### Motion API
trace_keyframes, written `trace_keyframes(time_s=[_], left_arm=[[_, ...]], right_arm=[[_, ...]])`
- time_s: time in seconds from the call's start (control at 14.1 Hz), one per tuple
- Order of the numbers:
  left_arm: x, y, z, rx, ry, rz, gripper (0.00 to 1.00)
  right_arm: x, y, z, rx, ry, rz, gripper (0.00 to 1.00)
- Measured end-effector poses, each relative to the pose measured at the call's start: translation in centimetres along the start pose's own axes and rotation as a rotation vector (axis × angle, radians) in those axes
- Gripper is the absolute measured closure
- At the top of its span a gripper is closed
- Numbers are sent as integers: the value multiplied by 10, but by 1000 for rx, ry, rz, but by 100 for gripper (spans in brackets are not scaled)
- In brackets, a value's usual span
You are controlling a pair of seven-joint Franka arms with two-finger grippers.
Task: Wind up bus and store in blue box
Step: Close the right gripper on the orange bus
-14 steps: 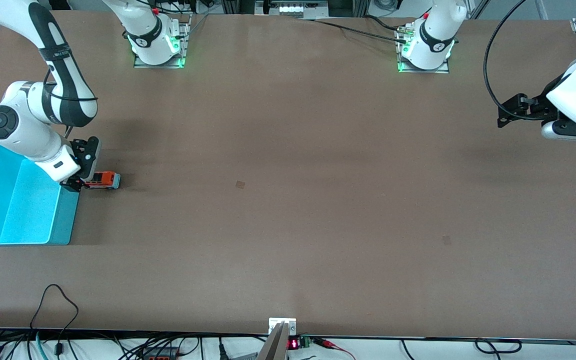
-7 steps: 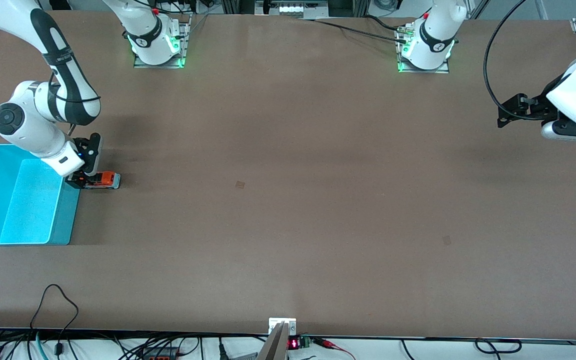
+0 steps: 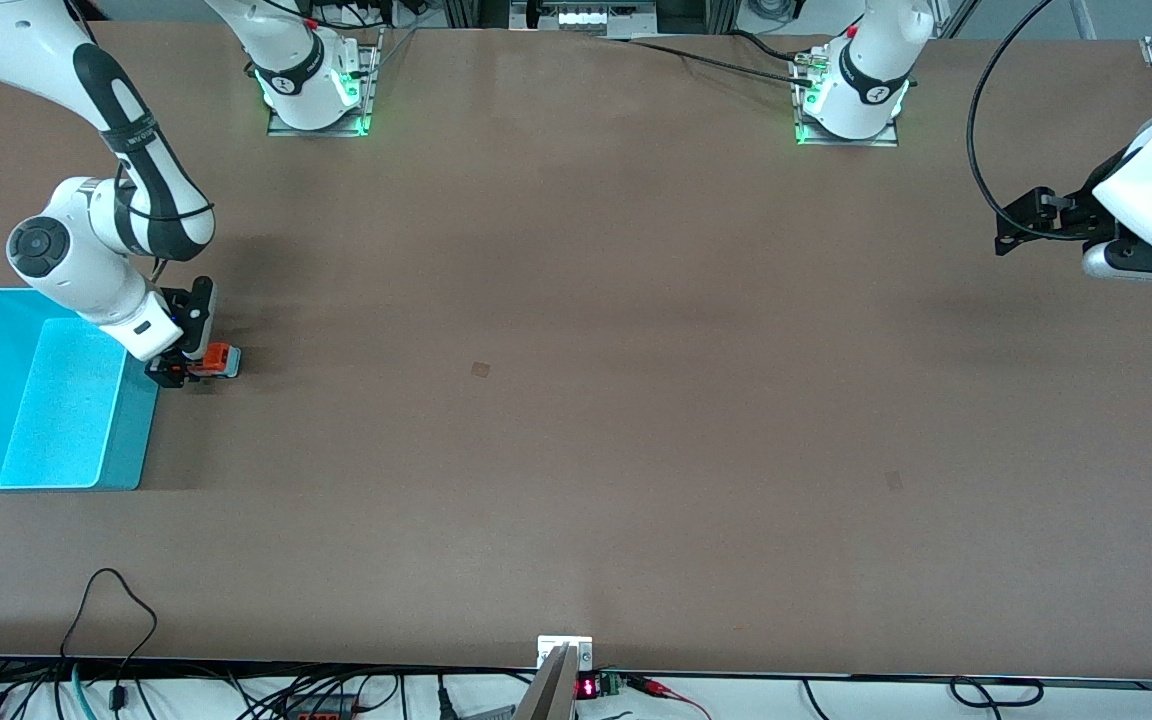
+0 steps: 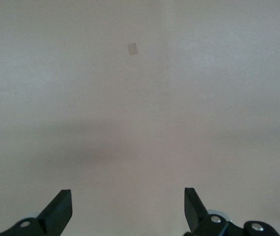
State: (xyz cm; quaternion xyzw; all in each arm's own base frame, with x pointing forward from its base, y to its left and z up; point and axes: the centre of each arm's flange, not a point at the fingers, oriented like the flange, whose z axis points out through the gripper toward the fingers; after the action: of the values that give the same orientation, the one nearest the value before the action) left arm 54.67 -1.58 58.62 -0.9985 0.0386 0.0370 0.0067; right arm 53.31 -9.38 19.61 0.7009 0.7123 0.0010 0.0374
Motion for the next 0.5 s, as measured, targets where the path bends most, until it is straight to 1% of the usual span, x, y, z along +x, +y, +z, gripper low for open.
trace_keyframes(time_s=[0.21, 0.28, 0.36, 0.43, 0.5], left_arm=[[0, 0, 0, 0, 0, 0, 0], [0, 0, 0, 0, 0, 0, 0], [0, 0, 0, 0, 0, 0, 0], [0, 0, 0, 0, 0, 0, 0], [0, 0, 0, 0, 0, 0, 0]], right_arm=[[1, 0, 3, 0, 2, -3, 2], [1, 0, 3, -1, 2, -3, 8], [1, 0, 3, -3, 2, -3, 19], [1, 1, 2, -6, 2, -3, 33], [1, 2, 2, -10, 2, -3, 42]])
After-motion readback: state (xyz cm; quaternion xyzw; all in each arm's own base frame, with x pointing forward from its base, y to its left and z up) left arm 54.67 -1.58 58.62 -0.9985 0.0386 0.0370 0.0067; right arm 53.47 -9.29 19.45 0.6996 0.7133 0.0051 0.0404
